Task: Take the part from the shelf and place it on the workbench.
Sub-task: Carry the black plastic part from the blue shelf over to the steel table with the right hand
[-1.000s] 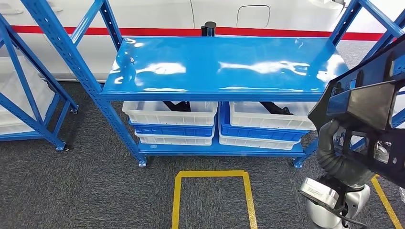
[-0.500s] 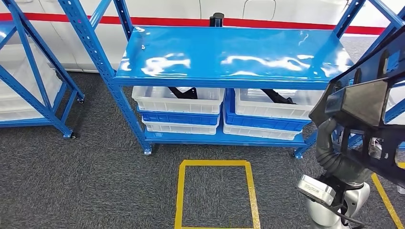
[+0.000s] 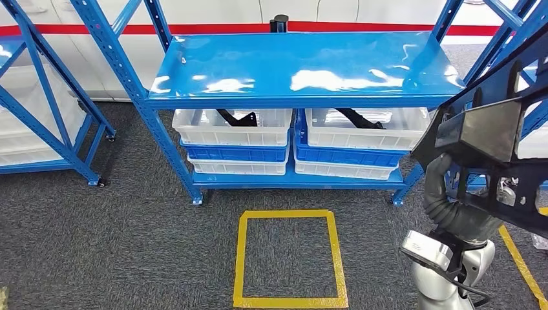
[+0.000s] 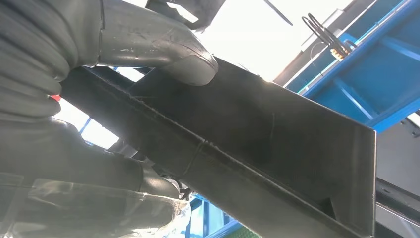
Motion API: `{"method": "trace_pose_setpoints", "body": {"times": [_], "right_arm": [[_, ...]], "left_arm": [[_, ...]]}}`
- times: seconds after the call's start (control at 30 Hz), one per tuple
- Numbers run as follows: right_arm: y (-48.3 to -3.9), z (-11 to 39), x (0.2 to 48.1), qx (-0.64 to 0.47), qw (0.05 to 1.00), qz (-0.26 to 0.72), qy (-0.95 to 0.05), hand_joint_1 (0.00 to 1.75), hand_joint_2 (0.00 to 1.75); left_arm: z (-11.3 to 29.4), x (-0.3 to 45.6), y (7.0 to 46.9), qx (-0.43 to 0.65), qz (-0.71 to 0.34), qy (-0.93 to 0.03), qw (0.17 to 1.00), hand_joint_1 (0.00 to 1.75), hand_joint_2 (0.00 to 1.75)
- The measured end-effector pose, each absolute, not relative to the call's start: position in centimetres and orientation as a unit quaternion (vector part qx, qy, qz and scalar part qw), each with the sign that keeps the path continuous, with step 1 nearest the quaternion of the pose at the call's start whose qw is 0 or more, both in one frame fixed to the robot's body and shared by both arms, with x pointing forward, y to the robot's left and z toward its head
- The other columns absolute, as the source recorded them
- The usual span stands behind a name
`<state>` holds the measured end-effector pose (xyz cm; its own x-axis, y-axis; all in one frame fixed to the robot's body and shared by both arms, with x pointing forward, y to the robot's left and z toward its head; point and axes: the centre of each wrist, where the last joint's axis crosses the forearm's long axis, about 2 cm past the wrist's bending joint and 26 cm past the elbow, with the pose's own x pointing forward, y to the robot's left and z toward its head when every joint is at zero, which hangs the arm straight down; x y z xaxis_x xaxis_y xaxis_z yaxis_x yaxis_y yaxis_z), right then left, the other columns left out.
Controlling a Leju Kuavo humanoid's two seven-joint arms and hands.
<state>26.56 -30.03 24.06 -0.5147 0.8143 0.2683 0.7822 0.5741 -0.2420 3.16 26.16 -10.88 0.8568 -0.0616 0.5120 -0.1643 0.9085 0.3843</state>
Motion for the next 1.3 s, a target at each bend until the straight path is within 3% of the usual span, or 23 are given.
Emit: {"method": "trace_pose_setpoints", "body": {"times": [1.3], "right_arm": [[-31.2, 24.4, 25.5, -0.484, 0.174, 0.053, -0.856, 1.66, 1.75]], "left_arm": [[-10.9, 3.7, 27.0, 0.207, 0.003, -0.285, 0.936, 0.00, 1.75]]}}
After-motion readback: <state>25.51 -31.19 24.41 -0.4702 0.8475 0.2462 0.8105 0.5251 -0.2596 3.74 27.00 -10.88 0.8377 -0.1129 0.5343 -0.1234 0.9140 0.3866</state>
